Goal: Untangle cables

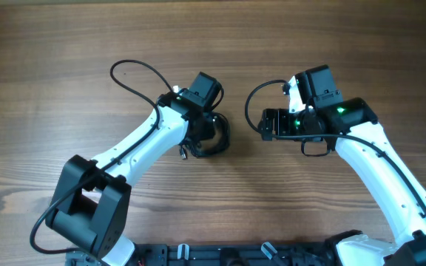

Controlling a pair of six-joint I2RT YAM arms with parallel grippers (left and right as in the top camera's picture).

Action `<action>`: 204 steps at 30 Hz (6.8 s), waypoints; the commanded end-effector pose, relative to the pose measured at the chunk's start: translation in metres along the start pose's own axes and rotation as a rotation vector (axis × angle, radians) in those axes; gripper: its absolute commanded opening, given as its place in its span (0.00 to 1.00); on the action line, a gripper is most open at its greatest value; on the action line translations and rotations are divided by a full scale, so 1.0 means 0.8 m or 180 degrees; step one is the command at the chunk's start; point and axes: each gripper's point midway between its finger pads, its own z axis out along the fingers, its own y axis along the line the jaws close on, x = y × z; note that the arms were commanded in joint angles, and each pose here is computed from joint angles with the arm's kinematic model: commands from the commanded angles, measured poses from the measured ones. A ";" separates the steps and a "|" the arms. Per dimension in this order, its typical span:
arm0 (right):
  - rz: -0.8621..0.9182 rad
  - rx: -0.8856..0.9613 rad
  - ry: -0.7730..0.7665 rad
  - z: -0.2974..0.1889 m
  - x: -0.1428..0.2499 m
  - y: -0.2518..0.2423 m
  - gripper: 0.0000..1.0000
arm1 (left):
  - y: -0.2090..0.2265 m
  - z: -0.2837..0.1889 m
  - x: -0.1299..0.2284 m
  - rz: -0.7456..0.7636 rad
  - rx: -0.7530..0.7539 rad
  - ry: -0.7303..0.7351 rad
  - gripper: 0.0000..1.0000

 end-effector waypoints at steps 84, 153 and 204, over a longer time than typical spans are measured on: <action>-0.0856 -0.1061 0.0112 0.038 0.004 0.102 1.00 | 0.067 -0.286 -0.067 -0.0228 0.0480 -0.2184 0.43; -0.1152 -0.0806 0.0075 0.213 0.053 0.213 0.49 | 0.107 -0.276 -0.064 -0.0878 0.0753 -0.1797 0.40; 0.0236 0.0824 -0.2427 -0.206 -0.065 0.043 0.04 | 0.035 -0.235 -0.056 0.0076 0.1249 -0.1226 0.04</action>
